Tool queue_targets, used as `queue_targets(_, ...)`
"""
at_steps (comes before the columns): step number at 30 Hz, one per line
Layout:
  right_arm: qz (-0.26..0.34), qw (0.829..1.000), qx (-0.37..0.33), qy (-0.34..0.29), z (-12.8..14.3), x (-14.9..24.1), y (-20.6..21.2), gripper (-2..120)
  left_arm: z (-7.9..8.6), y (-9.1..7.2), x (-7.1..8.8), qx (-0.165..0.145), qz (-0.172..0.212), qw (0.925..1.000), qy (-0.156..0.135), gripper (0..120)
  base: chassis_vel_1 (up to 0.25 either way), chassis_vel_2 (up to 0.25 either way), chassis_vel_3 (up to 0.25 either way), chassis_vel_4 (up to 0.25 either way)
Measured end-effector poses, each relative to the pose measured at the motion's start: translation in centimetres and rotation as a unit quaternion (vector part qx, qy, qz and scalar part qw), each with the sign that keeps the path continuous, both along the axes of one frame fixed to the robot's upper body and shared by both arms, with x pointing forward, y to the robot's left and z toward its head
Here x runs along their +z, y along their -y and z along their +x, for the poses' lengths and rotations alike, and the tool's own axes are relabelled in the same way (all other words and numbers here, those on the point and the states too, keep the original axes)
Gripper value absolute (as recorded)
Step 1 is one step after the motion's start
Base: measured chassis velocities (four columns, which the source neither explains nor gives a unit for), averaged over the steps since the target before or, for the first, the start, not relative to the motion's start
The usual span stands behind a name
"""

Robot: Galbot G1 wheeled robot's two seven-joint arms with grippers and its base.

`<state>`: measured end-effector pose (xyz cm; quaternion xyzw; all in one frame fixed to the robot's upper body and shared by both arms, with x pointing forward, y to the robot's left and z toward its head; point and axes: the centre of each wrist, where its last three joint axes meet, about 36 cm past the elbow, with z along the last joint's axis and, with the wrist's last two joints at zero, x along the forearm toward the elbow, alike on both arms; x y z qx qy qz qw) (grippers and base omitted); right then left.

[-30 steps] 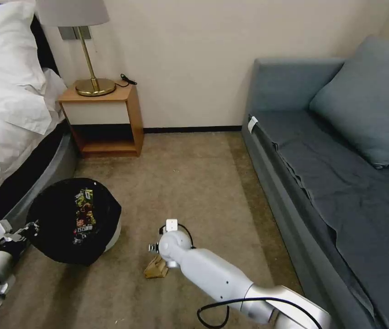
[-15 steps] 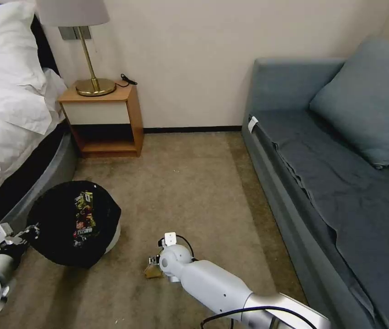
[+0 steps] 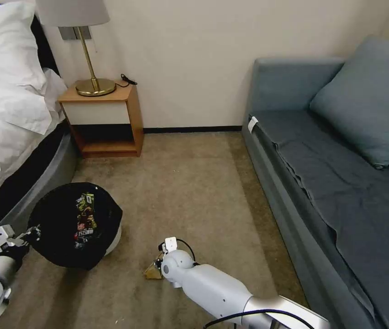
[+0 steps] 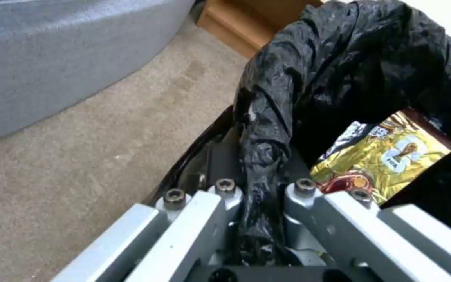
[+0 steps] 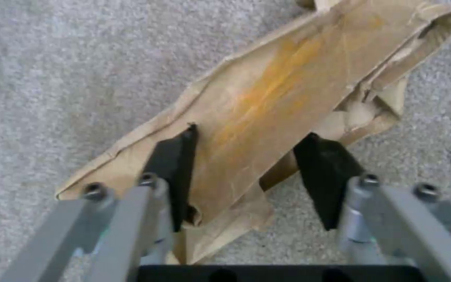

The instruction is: Pick up the trash bin, then pick up the garbage on the floor and place it into the trash bin.

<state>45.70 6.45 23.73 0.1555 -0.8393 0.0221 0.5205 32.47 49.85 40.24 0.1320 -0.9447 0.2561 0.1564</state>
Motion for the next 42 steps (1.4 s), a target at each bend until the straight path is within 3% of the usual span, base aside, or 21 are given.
queue_targets(12,0.006,1.000,-0.007,0.011,0.4,0.4,0.1,0,0.4,0.5,0.2,-0.007,0.001,1.0000,0.003,4,0.000,0.000,0.000,0.000)
queue_targets(20,0.019,0.998,-0.028,0.044,1.8,2.6,-0.1,0,0.9,0.7,0.5,-0.011,0.001,0.9999,0.005,4,0.000,0.000,0.000,0.000)
queue_targets(30,0.033,0.984,-0.083,0.155,5.6,11.0,-1.4,0,2.0,2.5,0.1,-0.033,0.001,0.9995,0.002,4,0.000,0.000,0.000,0.000)
queue_targets(34,0.063,0.966,-0.099,0.231,6.9,15.6,-1.3,0,2.9,3.6,-0.1,-0.044,0.001,0.9990,0.001,4,0.000,0.000,0.000,0.000)
queue_targets(42,0.069,0.936,-0.119,0.325,8.4,18.2,1.8,0,3.7,4.7,-0.3,-0.057,0.001,0.9984,-0.003,4,0.000,0.000,0.000,0.000)
